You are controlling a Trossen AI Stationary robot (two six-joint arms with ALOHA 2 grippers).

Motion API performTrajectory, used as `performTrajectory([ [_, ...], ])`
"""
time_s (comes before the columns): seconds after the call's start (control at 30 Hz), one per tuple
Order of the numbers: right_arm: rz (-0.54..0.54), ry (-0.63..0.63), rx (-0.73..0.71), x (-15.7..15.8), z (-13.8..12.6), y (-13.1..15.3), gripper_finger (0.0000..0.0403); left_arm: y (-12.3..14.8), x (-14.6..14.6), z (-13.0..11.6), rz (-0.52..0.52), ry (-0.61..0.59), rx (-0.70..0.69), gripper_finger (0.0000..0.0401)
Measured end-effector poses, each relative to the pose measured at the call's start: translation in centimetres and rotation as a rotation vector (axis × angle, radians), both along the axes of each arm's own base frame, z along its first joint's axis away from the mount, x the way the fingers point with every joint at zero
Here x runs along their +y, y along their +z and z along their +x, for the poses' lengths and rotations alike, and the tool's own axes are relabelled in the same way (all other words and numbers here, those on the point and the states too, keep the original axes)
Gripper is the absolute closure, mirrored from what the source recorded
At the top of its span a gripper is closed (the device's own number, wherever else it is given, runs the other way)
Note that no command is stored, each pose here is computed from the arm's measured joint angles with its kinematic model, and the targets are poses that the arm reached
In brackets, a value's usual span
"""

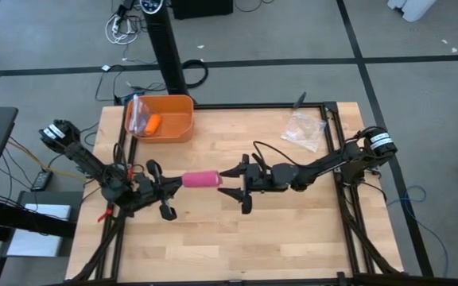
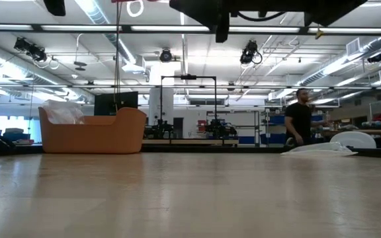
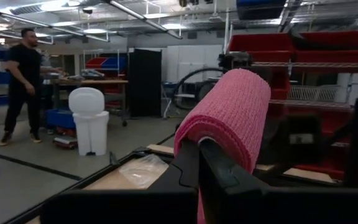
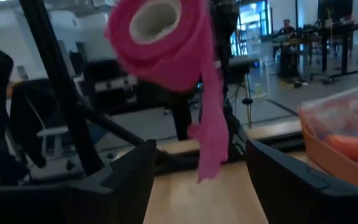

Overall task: Roll bandage
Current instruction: Roll the pink bandage

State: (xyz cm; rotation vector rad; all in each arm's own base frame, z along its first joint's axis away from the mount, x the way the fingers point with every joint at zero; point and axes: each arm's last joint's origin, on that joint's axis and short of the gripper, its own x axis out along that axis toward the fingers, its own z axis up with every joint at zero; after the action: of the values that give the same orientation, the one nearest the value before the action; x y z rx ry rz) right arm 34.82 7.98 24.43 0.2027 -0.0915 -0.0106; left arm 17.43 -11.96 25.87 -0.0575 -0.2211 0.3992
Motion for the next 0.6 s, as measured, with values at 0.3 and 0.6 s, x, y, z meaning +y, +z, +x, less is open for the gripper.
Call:
performTrajectory([
  [0.3, -0.034, -0.003, 0.056, -0.1, 0.1, -0.6, 0.0148, 0.1, 0.1, 0.0, -0.002, -0.004, -0.011, 0.0401],
  [0.6, -0.054, -0.024, 0.177, -0.9, 0.0, -1.3, 0.0141, 0.1, 0.1, 0.0, -0.004, -0.004, -0.012, 0.0401],
])
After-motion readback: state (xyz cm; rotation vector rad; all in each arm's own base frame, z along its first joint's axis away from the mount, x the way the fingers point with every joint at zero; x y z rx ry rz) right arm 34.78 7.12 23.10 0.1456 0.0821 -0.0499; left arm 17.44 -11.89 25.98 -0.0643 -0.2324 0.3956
